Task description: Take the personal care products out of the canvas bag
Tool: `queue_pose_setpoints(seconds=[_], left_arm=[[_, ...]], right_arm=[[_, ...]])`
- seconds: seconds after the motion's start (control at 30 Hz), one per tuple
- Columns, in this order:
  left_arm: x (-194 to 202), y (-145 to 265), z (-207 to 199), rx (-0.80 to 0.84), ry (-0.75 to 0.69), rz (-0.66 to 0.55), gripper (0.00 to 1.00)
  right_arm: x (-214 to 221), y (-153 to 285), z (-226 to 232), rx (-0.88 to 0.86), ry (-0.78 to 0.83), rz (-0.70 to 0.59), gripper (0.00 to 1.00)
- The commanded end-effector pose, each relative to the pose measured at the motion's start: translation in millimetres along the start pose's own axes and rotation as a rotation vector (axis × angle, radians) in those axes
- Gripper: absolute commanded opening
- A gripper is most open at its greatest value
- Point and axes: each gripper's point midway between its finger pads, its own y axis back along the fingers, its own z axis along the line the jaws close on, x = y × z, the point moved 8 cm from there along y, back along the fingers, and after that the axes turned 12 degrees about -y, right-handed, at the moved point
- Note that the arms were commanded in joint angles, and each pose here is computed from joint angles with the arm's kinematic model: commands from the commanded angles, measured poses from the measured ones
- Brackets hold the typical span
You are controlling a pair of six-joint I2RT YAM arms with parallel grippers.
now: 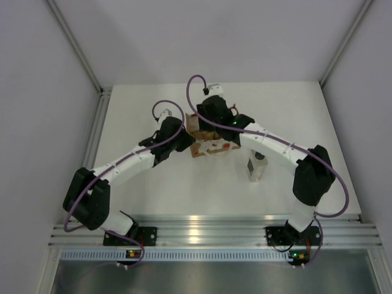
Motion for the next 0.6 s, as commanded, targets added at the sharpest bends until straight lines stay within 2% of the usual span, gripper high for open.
queue_pose_setpoints(seconds=[0.0,0.57], left_arm=[[-16,11,-16,0.064,0.006,-0.04,0.0],[-17,10,-20,0.095,-0.023,-0.017,0.0]], right_arm=[[-20,0,16,-0.005,0.003,-0.079,0.58],[13,-59,14,0.116,0.057,-0.02,0.58]])
